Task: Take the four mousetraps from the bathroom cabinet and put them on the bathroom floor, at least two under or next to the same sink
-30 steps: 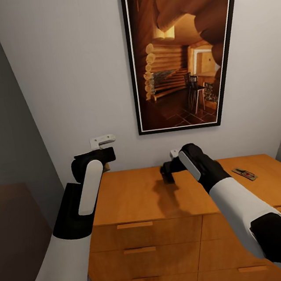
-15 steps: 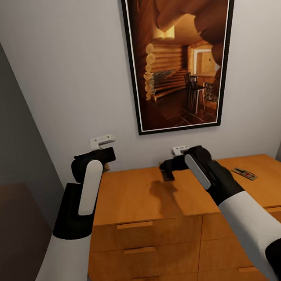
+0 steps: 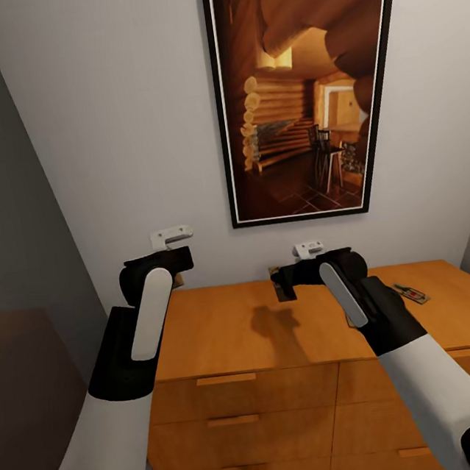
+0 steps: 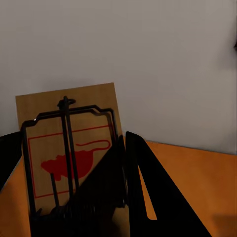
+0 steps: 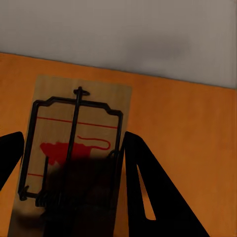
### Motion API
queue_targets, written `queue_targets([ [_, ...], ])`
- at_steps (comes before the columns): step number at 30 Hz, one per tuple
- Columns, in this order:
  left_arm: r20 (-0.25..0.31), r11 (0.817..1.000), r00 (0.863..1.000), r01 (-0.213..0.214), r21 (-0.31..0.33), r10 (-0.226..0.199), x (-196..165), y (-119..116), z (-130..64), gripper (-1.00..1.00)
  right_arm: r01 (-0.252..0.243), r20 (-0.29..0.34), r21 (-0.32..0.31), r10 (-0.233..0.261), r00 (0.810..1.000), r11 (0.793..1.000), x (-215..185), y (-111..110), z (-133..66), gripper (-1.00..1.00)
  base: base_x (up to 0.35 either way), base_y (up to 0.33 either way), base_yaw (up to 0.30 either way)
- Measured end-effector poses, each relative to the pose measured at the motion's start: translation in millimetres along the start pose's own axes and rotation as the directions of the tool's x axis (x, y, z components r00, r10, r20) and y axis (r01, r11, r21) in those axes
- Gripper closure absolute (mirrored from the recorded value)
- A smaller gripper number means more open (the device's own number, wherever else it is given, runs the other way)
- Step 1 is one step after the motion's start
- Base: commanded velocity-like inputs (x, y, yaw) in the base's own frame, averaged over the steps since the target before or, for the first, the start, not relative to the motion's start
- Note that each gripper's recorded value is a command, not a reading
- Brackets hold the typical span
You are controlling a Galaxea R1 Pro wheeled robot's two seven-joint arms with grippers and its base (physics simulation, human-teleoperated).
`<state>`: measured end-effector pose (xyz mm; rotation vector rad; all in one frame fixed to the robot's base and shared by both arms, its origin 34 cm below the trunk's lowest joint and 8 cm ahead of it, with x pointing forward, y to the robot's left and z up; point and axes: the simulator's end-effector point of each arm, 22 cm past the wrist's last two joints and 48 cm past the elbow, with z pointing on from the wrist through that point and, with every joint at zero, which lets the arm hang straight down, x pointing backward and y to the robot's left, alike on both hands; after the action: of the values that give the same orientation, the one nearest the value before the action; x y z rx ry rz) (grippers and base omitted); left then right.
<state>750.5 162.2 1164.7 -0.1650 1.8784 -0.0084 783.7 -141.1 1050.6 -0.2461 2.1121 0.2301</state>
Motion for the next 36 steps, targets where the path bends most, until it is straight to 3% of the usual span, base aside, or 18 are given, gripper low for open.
queue_targets([
  [24, -0.001, 1.0, 1.0, -0.001, -0.004, 0.001, -15.5, -0.2, -4.8, 1.0, 0.007, -0.001, -0.002, -0.007, 1.0, 1.0, -13.6, 3.6, -8.8, 1.0, -0.002, 0.0, 0.0],
  [36, -0.002, 1.0, 1.0, -0.002, -0.007, 0.002, -15.2, 0.4, -4.4, 1.0, 0.007, -0.004, -0.002, -0.007, 1.0, 1.0, -12.3, 3.8, -7.8, 1.0, -0.168, 0.0, 0.0],
])
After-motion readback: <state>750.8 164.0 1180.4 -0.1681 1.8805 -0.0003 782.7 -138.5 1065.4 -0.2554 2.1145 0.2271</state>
